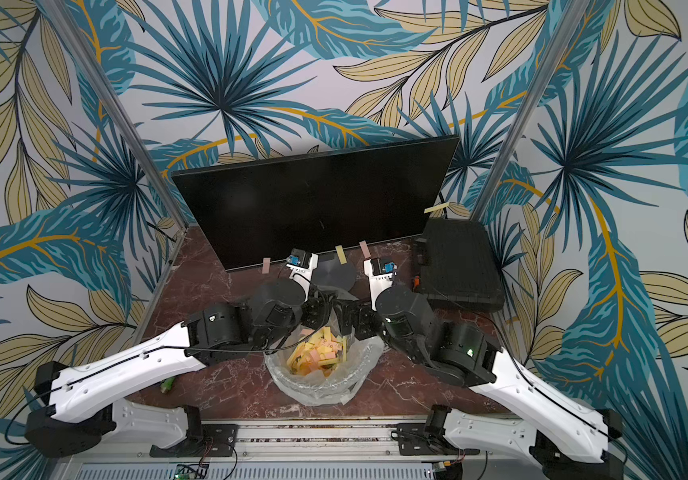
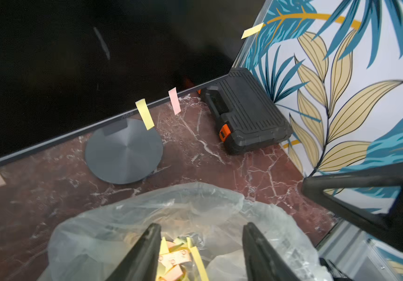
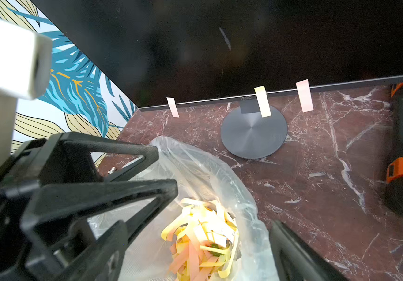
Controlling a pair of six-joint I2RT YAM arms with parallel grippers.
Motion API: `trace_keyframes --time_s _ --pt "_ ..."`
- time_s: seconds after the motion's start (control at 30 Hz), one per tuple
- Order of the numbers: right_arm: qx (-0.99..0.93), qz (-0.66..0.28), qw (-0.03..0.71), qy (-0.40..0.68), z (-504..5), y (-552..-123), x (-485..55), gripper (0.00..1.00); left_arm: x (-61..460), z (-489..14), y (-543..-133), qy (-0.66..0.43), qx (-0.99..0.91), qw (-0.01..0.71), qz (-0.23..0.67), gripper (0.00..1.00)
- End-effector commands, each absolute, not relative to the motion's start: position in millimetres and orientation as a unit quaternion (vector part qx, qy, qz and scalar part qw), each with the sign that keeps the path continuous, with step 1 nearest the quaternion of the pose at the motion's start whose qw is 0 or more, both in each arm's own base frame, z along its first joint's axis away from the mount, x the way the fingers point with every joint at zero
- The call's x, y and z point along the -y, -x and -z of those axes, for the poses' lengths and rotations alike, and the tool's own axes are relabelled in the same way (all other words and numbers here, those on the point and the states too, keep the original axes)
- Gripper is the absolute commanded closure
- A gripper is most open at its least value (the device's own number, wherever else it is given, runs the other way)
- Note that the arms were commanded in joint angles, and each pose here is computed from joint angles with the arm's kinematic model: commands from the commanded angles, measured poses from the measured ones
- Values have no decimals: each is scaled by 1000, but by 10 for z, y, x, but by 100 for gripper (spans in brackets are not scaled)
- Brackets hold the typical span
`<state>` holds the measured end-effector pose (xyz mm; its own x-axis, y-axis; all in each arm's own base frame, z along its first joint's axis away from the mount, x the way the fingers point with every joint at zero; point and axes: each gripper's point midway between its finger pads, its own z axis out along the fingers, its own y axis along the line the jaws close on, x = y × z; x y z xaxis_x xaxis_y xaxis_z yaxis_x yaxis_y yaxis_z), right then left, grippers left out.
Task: Remove the sticky note from the monitor
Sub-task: Place the sticky note in the trash bin.
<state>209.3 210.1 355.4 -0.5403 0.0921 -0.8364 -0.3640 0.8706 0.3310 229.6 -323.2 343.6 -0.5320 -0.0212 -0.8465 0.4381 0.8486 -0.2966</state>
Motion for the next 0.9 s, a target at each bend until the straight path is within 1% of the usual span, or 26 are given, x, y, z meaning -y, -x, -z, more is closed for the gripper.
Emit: trace_keyframes --time_s 0.0,0.13,0.2,0.23,0.33,0.5,0.57,0.63,0.83,0.87 --pt "-853 -221 467 75 -3457 -2116 -2059 6 3107 -3757 -2245 -117 -821 492 263 29" --pt "-856 -216 464 77 -3462 -2144 -2104 6 2884 -3955 -2211 -102 -807 517 266 13" --pt "-857 -217 461 83 -3459 -2158 -2158 6 2721 -3979 -2196 -90 -802 530 260 3" --pt "-857 -219 459 87 -3456 -2164 -2192 6 2608 -4004 -2179 -79 -798 538 260 0" --pt "-859 -221 452 99 -3448 -2192 -2305 6 2205 -4095 -2118 -32 -778 567 269 0" --pt "-858 -239 439 116 -3480 -2226 -2523 5 1625 -3820 -2047 37 -754 599 267 0" --pt "-857 -245 436 122 -3487 -2240 -2592 5 1465 -3588 -2036 60 -756 594 268 0" --pt "-856 -249 434 127 -3507 -2252 -2656 5 1334 -3447 -2019 87 -746 591 295 0" --pt "-851 -266 432 137 -3530 -2303 -2842 5 1175 -2681 -2164 153 -743 557 337 0" --pt "-851 -268 430 140 -3530 -2306 -2870 5 1177 -2590 -2200 165 -737 551 355 0"
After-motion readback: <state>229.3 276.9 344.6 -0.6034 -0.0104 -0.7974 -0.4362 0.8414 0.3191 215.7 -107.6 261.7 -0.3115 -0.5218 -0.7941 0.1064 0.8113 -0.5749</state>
